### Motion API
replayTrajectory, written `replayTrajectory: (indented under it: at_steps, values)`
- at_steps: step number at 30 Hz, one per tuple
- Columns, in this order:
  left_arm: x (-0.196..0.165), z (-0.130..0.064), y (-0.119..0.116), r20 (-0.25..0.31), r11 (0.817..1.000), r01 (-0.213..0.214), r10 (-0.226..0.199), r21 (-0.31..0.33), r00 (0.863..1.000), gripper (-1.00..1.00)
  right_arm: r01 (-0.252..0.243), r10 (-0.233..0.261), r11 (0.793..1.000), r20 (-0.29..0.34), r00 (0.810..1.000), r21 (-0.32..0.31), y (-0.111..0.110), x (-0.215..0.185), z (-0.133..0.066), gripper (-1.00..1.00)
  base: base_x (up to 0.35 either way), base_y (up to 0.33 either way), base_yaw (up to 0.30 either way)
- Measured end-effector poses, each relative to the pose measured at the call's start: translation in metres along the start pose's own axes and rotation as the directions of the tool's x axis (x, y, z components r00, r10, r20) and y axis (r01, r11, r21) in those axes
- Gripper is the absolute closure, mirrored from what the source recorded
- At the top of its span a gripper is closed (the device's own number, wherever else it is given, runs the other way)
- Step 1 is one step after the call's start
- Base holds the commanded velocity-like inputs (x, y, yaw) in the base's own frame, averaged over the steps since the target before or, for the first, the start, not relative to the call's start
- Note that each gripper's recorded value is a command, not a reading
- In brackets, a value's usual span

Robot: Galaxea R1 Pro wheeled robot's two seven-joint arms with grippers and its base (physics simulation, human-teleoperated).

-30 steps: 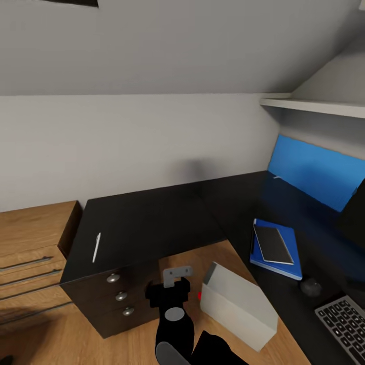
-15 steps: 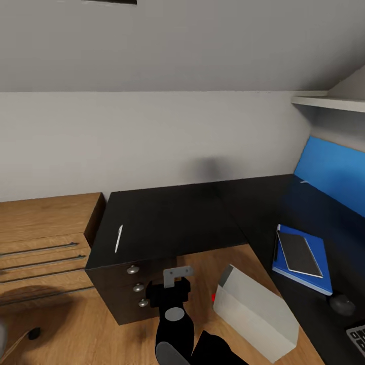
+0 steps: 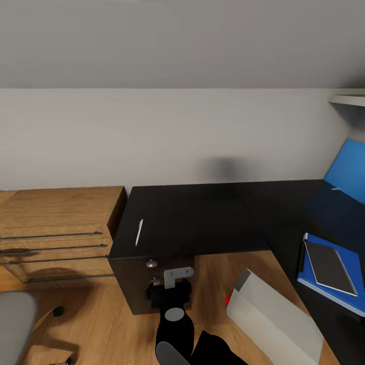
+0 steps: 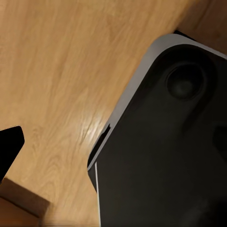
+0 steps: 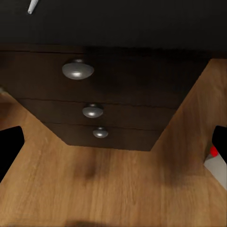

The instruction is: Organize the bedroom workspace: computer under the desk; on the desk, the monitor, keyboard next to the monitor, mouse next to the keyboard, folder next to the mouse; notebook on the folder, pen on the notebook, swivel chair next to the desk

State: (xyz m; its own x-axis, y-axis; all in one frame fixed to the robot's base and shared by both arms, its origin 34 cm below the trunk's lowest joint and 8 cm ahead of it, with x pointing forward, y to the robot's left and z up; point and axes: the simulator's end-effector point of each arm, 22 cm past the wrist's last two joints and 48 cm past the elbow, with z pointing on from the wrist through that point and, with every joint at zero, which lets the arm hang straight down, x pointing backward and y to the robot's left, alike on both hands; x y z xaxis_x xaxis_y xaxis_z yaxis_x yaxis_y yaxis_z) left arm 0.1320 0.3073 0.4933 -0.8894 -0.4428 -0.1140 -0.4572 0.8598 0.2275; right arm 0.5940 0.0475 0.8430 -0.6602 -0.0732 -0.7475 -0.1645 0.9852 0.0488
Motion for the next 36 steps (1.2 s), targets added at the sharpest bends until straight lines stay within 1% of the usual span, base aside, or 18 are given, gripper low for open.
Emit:
replayTrajectory:
  at_steps: [23,29,33,36]
  values:
    - [0.0071,-0.0002,0.0037,-0.018,1.000,-0.006,0.005,-0.009,1.000,-1.00,-0.009,0.010,1.000,-0.023,1.000,0.008,-0.0058,0.0072,0.0082,-1.00,0.000,0.000,0.232]
    - [0.0079,-0.0002,0.0041,-0.021,1.000,-0.006,0.006,-0.011,1.000,-1.00,-0.002,0.002,1.000,-0.021,1.000,-0.001,-0.0023,0.0083,0.0069,-1.00,0.000,0.000,0.050]
    - [0.0072,-0.0003,0.0037,-0.017,1.000,-0.009,0.009,-0.009,1.000,-1.00,0.000,0.000,1.000,-0.022,1.000,0.000,-0.0035,0.0088,0.0074,-1.00,0.000,0.000,0.001]
    - [0.0029,0.0003,0.0048,-0.008,1.000,-0.007,0.007,-0.011,1.000,-1.00,0.005,-0.005,1.000,-0.010,1.000,0.009,-0.0061,0.0061,0.0076,-1.00,0.000,0.000,0.000]
